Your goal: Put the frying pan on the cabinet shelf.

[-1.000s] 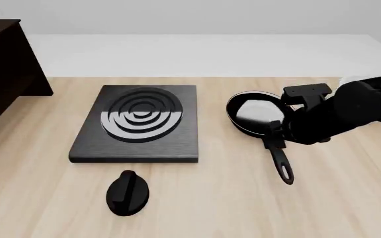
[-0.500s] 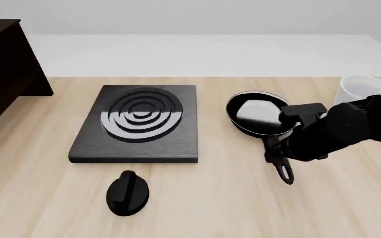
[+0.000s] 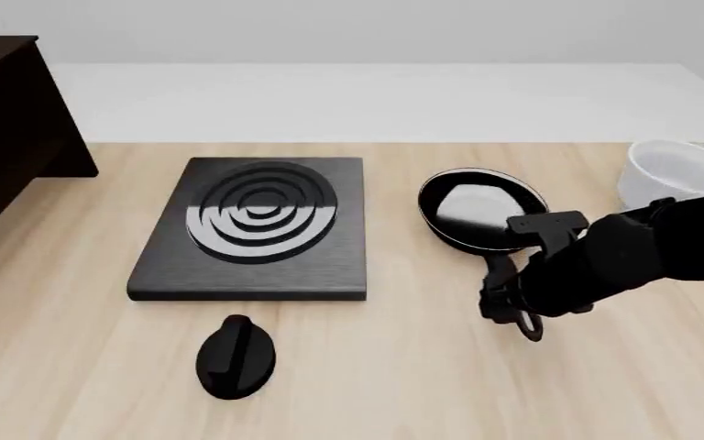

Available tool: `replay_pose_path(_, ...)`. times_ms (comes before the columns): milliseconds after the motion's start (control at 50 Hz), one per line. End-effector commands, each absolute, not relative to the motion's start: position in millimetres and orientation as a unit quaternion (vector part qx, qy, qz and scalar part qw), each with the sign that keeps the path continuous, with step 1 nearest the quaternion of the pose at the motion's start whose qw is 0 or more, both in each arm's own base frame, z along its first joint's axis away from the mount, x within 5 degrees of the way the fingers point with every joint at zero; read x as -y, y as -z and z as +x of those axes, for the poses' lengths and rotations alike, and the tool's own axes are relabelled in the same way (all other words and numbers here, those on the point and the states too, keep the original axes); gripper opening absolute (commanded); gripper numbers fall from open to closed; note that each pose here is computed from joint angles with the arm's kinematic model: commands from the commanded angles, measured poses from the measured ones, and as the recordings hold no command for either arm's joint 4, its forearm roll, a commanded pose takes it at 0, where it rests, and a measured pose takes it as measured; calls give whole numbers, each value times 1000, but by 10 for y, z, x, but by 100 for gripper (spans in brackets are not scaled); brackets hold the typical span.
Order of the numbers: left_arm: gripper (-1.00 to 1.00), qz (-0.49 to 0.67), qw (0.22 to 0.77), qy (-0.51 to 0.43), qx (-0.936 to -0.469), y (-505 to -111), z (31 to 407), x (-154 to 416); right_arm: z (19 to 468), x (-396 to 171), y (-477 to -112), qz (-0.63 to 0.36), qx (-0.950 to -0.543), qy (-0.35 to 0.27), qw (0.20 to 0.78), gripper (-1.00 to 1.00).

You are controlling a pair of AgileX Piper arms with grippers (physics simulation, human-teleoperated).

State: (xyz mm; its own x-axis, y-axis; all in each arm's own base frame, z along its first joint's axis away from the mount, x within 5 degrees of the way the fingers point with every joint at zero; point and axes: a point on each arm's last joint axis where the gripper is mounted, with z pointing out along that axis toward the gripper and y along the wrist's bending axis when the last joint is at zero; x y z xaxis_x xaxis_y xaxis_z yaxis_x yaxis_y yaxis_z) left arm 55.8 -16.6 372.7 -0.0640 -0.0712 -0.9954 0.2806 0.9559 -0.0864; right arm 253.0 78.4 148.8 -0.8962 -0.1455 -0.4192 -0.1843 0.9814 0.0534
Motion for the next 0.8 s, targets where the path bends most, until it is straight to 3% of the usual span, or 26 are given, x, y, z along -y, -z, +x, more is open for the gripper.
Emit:
replay_pose_path(20, 100, 75, 678, 130, -720, -3690, 574, 173, 2533, -767, -1513, -77, -972, -48, 218, -100)
replay_pose_path(320, 100, 75, 678, 137, -718, -3736, 573, 179, 2484, -533, -1730, -80, -963, -33, 254, -100)
replay_pose_path(800, 100, 82, 672, 159, -719, -3661, 587, 212, 2129, -369, -2823, -119, -911, -16, 395, -100)
